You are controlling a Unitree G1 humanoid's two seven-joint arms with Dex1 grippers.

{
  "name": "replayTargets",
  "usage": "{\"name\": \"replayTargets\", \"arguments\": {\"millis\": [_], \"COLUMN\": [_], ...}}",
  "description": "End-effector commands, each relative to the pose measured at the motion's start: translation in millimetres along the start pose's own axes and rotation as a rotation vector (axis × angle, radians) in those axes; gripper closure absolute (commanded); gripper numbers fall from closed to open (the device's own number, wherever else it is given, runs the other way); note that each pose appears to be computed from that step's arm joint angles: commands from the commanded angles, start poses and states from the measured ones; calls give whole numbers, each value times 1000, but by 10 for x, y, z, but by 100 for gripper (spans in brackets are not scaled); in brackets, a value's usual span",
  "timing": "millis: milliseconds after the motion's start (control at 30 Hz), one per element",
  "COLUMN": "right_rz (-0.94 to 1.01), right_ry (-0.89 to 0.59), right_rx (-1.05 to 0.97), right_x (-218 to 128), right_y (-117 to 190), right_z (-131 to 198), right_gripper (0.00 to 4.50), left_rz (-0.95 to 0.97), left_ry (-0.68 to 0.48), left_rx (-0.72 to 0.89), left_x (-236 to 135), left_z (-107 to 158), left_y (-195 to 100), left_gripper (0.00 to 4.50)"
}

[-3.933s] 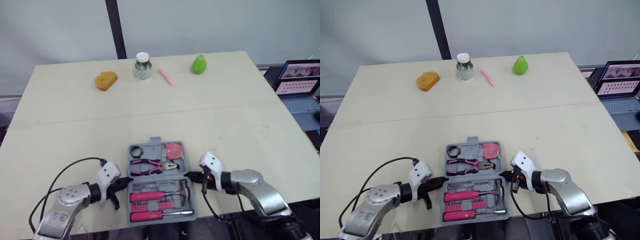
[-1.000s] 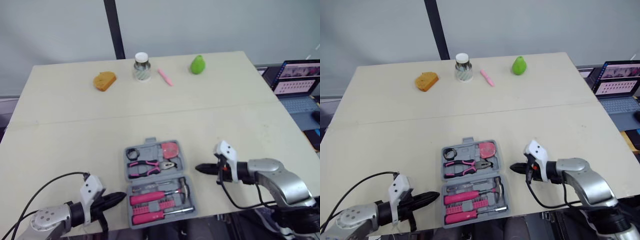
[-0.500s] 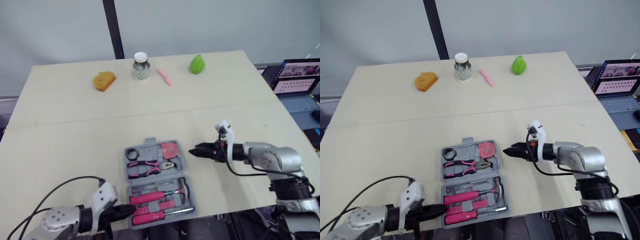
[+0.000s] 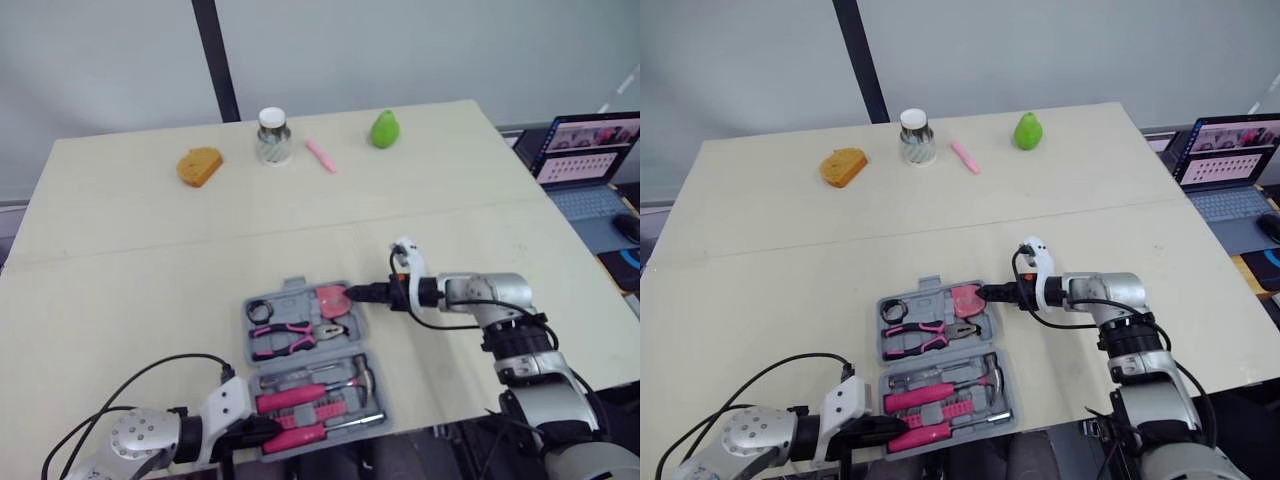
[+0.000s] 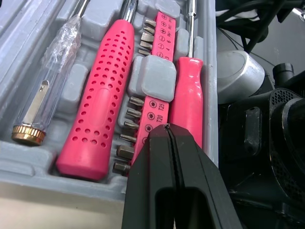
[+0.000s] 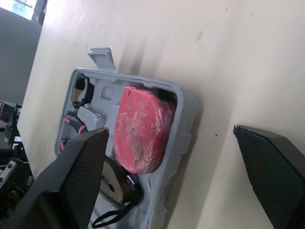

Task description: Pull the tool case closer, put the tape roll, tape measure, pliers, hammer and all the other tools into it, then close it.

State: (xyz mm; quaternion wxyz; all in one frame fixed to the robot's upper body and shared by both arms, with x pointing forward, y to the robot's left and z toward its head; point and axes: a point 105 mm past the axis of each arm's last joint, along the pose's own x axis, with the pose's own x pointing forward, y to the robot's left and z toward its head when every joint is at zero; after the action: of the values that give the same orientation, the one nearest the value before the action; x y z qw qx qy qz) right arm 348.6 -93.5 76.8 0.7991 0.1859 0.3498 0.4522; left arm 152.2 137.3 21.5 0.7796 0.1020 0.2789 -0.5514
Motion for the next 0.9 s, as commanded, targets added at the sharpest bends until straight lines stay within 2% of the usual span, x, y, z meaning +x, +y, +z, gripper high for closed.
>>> {"name": "replayTargets", "arguments": {"millis": [33,633,900], "right_rz": [81,298,350], "right_ry": [7,-26,-22], "right_rx": [9,-57,-142], "right_x": [108,70,-31], "right_y": [127,509,634], "right_z": [6,143,170], "right_gripper": [7,7,7], "left_rz": [12,29,63], "left_ry": [81,73,33], "left_rx": [-49,-58,-62], "left_x": [-1,-39,-46], "left_z": [-237,-274,-224], "left_y": [-22,40,101], "left_gripper": [450,450,450]}}
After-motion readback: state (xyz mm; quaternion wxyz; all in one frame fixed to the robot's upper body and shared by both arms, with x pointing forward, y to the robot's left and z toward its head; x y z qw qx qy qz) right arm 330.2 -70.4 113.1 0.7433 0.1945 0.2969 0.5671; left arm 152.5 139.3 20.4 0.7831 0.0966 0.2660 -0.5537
